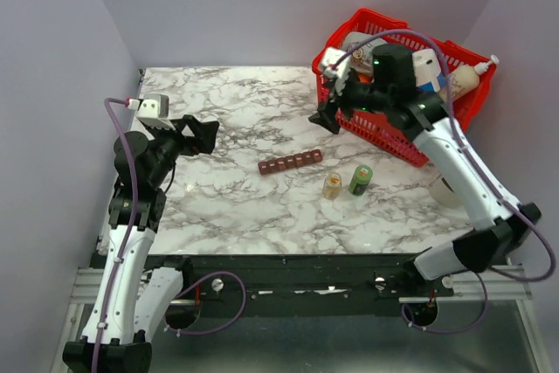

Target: Sort the pills into containers

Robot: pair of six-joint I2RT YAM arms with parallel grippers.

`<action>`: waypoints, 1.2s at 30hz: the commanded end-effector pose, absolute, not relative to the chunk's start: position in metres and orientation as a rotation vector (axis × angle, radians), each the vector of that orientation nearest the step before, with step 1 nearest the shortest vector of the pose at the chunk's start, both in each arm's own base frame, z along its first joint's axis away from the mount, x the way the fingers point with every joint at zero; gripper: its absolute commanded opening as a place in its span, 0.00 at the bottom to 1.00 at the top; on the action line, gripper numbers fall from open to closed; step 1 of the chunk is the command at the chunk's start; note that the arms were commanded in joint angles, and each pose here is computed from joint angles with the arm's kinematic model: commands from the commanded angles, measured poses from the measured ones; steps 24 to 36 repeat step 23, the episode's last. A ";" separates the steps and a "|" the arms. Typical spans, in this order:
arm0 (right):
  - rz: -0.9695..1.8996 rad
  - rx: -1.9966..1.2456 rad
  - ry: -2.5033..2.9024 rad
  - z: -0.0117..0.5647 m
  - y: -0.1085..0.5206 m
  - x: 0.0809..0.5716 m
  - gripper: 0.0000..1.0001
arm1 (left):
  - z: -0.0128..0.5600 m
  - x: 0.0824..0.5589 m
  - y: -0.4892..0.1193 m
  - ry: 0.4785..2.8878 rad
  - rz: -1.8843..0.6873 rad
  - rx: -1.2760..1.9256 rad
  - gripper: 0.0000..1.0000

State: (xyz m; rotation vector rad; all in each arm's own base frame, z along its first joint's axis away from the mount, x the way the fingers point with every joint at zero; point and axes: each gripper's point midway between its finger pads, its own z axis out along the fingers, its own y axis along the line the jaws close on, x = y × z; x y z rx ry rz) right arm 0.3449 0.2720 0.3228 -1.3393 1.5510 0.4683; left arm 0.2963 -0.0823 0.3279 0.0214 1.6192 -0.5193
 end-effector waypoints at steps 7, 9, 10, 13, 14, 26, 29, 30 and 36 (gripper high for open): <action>0.582 -0.565 1.613 0.428 0.210 0.312 1.00 | 0.360 0.268 -0.081 1.614 -0.520 0.035 0.99; 0.514 -0.492 1.590 0.444 0.192 0.310 1.00 | 0.368 0.263 -0.081 1.607 -0.524 0.041 0.99; 0.490 -0.486 1.575 0.450 0.187 0.308 1.00 | 0.370 0.262 -0.082 1.604 -0.525 0.045 0.99; 0.449 -0.435 1.539 0.467 0.171 0.299 1.00 | 0.377 0.258 -0.082 1.598 -0.529 0.050 0.99; 0.417 -0.448 1.523 0.470 0.166 0.298 1.00 | 0.378 0.257 -0.083 1.596 -0.532 0.054 0.99; 0.407 -0.459 1.500 0.472 0.154 0.286 1.00 | 0.386 0.253 -0.083 1.587 -0.535 0.062 0.99; 0.407 -0.459 1.500 0.472 0.154 0.286 1.00 | 0.386 0.253 -0.083 1.587 -0.535 0.062 0.99; 0.407 -0.459 1.500 0.472 0.154 0.286 1.00 | 0.386 0.253 -0.083 1.587 -0.535 0.062 0.99; 0.407 -0.459 1.500 0.472 0.154 0.286 1.00 | 0.386 0.253 -0.083 1.587 -0.535 0.062 0.99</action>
